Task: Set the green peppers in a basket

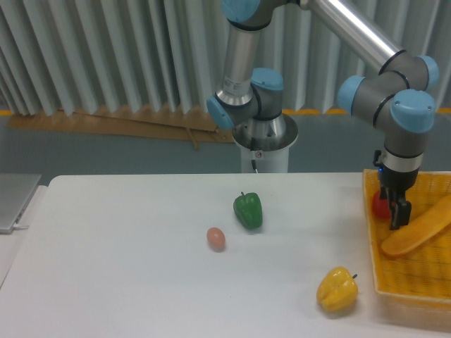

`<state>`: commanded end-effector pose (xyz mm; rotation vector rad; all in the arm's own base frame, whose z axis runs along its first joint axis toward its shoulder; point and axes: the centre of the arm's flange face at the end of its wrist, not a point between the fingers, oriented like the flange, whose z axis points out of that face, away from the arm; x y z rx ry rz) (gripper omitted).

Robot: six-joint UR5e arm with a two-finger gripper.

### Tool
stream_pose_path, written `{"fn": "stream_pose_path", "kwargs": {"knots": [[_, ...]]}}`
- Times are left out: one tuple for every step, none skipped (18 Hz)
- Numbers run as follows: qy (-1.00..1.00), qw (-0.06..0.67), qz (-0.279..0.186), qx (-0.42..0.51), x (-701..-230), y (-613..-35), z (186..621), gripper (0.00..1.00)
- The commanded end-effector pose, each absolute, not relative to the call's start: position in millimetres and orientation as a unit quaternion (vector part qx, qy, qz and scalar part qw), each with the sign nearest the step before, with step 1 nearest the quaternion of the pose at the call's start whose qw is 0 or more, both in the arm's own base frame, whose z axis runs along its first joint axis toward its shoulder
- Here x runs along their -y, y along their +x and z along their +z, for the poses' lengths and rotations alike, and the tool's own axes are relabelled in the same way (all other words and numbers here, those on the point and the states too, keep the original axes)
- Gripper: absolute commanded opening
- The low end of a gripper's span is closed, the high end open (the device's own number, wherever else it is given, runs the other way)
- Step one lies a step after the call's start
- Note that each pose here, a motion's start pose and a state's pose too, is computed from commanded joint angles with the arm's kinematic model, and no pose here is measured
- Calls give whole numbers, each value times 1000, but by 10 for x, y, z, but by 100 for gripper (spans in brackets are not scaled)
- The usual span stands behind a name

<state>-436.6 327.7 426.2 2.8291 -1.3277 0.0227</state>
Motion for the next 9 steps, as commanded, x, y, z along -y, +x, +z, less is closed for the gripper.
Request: {"fn": "stream_pose_path", "kwargs": {"knots": [[905,8,6,425,-3280,-4373,4252,100],[905,7,7,425,-3286,-4363,4237,100],[905,7,7,425,-3293,-4358,4237,100],[905,7,7,425,-3289,-4369,4236,100],[905,8,4,425,-3282,-4374,4243,100],[906,7,3,424,-3271,-4384,4245,100],[906,7,2,424,-3280,-4387,4241,100],[906,7,2,424,-3281,-4387,4241,100],[905,7,1,425,-3286,-4379,4249,100]]}}
